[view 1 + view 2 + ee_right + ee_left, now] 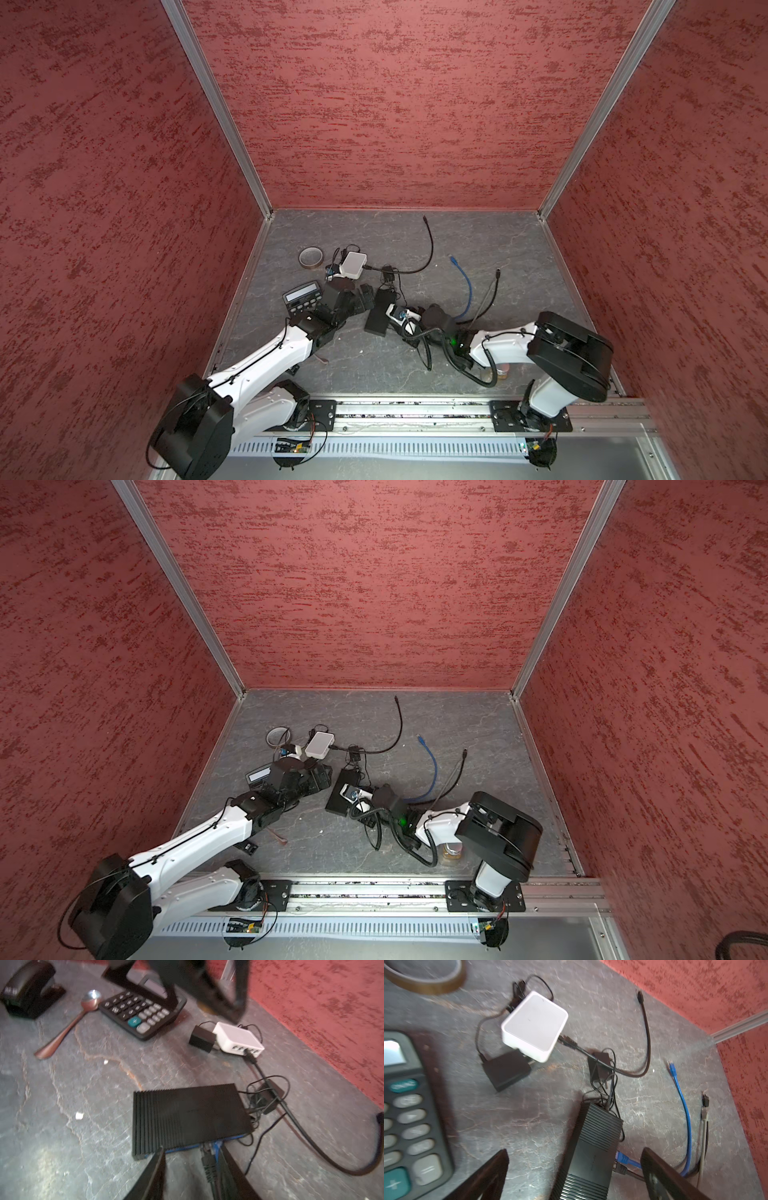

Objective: Insert the plug into the switch port
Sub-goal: 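Open both grippers and lift them away from the switch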

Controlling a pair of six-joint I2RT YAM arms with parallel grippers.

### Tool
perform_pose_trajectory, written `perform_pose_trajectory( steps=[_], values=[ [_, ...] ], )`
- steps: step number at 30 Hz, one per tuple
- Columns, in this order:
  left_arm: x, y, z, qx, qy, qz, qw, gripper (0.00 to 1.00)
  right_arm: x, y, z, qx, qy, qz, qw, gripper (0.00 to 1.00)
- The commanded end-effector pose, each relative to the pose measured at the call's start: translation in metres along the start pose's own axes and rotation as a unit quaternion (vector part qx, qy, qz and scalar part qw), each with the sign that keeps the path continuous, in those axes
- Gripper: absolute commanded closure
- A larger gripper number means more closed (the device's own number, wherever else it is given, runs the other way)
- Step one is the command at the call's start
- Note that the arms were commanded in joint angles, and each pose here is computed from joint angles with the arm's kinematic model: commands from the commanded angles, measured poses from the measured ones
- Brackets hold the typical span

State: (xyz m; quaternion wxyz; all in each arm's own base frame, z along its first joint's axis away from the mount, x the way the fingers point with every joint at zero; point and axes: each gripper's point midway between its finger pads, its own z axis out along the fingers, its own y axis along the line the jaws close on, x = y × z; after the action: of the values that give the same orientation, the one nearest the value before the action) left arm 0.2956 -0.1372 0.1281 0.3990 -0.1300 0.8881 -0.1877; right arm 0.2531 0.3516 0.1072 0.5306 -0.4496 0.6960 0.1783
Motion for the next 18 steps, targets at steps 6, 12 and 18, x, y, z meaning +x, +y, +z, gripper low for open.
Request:
perform_pose_trajectory(
  steps=[6,12,18],
  values=[
    [-0.033,0.043,-0.038,-0.083,-0.058,0.056,0.993,0.01,-0.039,-0.104,-0.051,0.134,-0.008,0.099,0.986,0.49],
    [-0.066,0.070,-0.063,-0.129,-0.134,0.074,0.980,0.00,-0.026,-0.191,-0.113,0.267,-0.004,0.156,0.951,0.40],
    [-0.086,0.096,-0.068,-0.164,-0.192,0.075,0.965,0.00,0.010,-0.248,-0.161,0.358,0.017,0.196,0.913,0.22]
  ],
)
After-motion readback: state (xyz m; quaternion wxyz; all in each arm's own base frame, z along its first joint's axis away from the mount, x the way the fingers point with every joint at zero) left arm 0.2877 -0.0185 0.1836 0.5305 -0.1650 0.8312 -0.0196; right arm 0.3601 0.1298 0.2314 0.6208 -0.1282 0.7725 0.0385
